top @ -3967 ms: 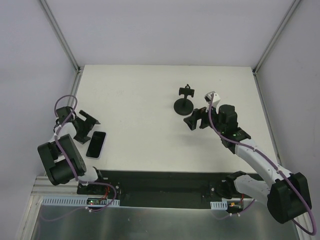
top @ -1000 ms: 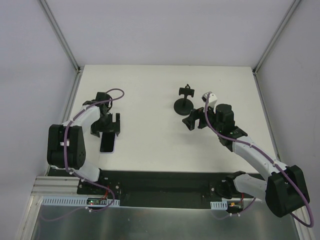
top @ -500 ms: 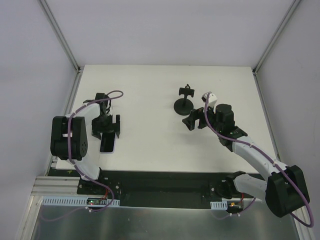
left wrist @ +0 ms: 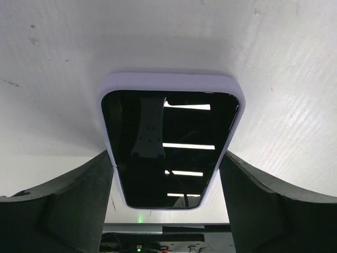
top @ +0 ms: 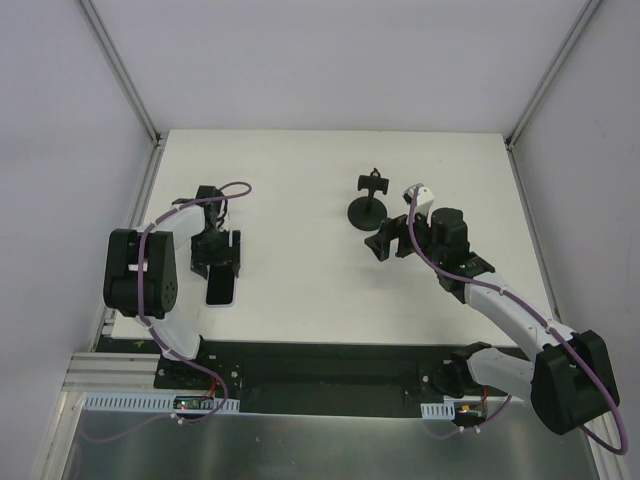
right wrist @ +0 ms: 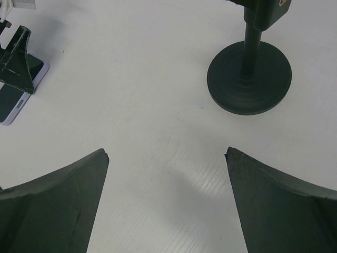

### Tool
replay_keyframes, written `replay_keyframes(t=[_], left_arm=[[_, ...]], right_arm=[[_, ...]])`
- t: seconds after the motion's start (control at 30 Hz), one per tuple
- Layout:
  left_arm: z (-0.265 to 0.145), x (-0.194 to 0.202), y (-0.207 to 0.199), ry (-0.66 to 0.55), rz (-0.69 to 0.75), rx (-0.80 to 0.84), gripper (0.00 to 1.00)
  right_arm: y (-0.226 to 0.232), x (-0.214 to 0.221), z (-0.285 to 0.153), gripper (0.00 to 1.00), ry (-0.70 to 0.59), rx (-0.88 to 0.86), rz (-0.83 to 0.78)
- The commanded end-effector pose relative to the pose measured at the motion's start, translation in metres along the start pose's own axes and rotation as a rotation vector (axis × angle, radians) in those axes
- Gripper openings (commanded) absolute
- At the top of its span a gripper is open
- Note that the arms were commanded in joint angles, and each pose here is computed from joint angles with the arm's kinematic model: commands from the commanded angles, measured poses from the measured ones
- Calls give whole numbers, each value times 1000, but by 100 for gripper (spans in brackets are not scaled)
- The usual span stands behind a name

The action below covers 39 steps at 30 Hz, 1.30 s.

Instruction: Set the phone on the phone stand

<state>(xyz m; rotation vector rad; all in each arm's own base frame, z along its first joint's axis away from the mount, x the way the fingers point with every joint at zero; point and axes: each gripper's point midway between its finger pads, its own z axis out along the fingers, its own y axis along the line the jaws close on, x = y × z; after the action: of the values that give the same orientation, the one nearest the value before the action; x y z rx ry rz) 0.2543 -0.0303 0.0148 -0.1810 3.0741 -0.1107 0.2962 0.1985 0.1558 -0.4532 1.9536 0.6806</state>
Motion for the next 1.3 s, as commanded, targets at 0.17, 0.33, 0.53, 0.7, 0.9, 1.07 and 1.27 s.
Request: replay_keyframes(t=[0.17, 0.33, 0.53, 0.7, 0.9, 1.07, 1.27], left_arm=[[-1, 5, -44, 11, 18, 111, 44], [-2, 9, -56, 14, 54, 129, 43], [-10, 5, -57, -22, 80, 140, 96], [-3, 7, -56, 6, 95, 139, 99], [3, 9, -57, 33, 96, 143, 94], [9, 10, -54, 46, 97, 113, 82], [12, 11, -51, 46, 124, 62, 70]], right_arm=[[-3, -11, 3, 96, -32, 19, -21], [-4, -9, 3, 96, -26, 23, -21], [-4, -7, 6, 96, -17, 23, -21], [-4, -6, 7, 96, -13, 26, -24], [-5, -6, 7, 96, -15, 30, -28], [-7, -6, 8, 96, -9, 44, -20], [-14, -8, 5, 96, -18, 96, -21]])
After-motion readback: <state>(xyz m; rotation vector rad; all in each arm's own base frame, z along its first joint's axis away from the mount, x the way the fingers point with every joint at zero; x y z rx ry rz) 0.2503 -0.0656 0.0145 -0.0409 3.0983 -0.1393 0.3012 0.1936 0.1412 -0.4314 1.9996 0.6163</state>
